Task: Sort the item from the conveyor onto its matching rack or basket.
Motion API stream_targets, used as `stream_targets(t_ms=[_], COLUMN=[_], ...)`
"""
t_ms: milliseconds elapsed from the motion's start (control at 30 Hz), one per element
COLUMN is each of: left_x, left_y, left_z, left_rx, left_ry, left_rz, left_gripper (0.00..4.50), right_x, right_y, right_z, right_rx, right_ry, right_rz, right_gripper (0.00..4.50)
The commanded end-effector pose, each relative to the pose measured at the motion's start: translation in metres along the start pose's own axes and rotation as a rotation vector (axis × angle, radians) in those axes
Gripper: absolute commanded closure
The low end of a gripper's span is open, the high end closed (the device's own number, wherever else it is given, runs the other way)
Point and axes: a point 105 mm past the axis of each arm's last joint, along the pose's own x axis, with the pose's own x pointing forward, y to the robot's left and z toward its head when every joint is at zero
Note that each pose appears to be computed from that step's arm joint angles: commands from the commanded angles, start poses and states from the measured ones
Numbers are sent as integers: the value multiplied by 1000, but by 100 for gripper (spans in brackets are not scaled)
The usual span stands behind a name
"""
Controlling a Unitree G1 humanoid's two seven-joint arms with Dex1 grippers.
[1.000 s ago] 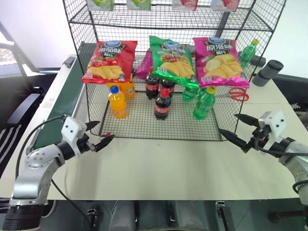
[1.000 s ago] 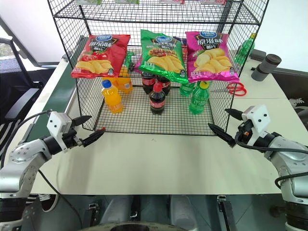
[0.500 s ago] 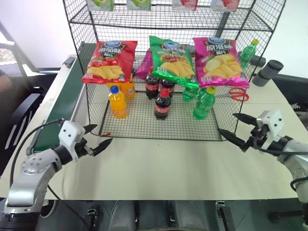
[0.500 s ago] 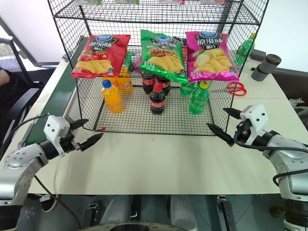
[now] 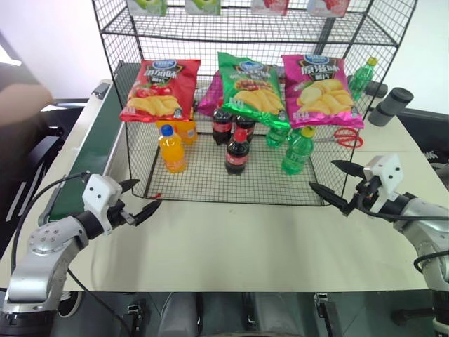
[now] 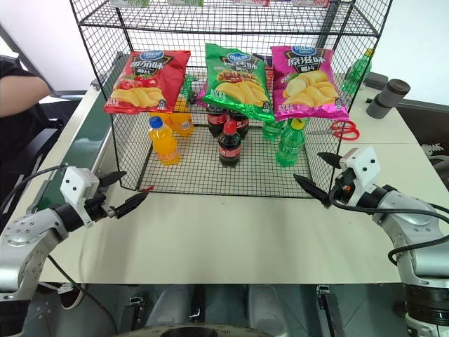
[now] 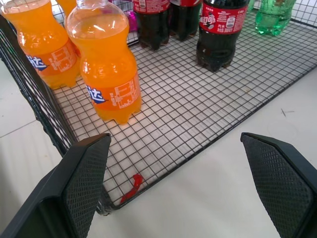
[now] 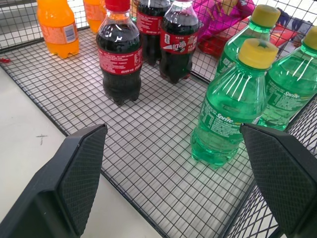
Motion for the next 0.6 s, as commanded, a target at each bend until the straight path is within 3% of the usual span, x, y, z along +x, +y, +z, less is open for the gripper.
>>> stream_targets(t_ms=[33, 600], left_x=[-1, -4], left_y=[1, -3], left_z=[13, 13], left_rx=[36, 13], left_ry=[-39, -44], left_rz=[9, 21], left_gripper=[0, 0], right_x=[2, 7], right_y=[1, -6], right_z=[16, -3], right_rx=[-39, -26], right_ry=[-49, -52], right_rz=[-2, 10], right_gripper=[4, 4])
